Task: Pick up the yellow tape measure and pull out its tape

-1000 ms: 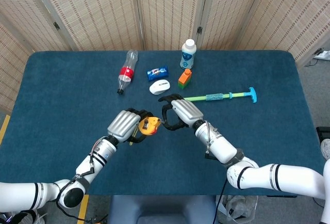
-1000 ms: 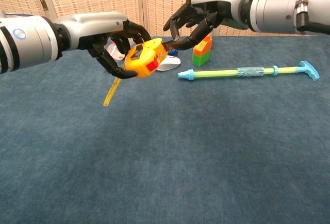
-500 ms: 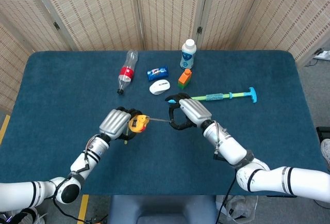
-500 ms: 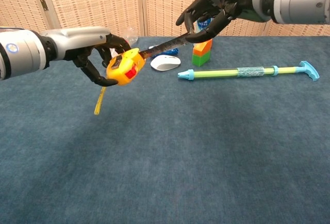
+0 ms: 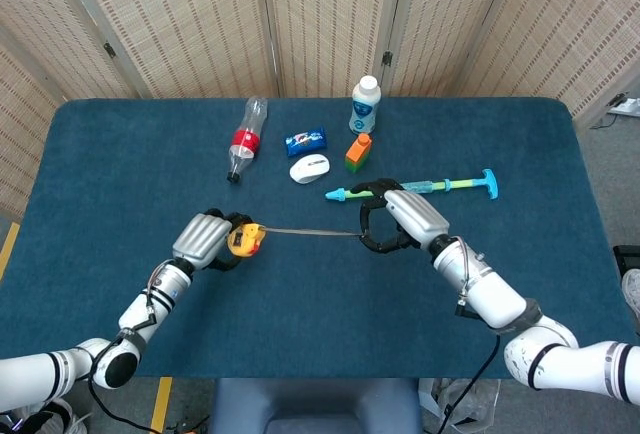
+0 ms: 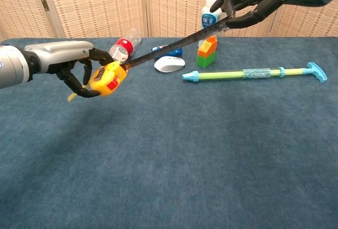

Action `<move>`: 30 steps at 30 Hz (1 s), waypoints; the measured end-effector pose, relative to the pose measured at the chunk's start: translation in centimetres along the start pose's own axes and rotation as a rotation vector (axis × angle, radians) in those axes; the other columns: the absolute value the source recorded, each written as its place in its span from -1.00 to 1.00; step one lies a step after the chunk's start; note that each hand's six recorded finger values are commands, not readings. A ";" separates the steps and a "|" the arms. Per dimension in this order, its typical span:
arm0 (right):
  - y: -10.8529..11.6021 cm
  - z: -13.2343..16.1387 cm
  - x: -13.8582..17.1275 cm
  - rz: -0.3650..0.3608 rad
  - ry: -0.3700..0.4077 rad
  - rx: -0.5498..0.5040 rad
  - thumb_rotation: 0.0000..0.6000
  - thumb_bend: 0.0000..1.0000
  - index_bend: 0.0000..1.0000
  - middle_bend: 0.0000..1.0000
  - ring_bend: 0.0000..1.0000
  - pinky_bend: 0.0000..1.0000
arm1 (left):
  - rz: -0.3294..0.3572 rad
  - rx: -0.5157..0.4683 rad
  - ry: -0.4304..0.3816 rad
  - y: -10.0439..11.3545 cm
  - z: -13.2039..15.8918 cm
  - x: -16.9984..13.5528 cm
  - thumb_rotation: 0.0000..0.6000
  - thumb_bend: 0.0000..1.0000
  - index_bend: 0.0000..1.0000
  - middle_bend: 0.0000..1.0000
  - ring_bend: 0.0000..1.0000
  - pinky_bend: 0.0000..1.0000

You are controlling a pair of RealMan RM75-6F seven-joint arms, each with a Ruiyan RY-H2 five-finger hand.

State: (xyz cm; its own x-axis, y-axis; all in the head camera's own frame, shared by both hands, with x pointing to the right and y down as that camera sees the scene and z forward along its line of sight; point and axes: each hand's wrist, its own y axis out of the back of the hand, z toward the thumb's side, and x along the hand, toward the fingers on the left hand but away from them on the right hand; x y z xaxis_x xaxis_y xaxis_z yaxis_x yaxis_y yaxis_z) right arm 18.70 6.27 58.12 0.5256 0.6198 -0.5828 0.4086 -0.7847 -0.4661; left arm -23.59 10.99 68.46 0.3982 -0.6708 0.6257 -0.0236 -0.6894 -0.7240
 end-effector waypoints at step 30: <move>3.1 -3.4 5.9 0.006 -0.041 -0.123 1.00 -0.11 0.27 -0.60 -0.76 -0.96 | 0.079 0.077 0.023 -1.4 -4.0 0.3 1.00 -0.24 0.12 0.21 0.05 -0.51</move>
State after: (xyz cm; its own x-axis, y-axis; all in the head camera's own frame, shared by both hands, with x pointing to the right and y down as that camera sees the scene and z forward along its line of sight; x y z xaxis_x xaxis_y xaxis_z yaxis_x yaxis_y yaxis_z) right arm 25.58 7.52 55.47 0.4987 0.6127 -0.6131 0.4951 -0.7819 -0.3787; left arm -27.16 10.65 70.84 0.3763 -0.7290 0.5718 0.0172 -0.6115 -0.7910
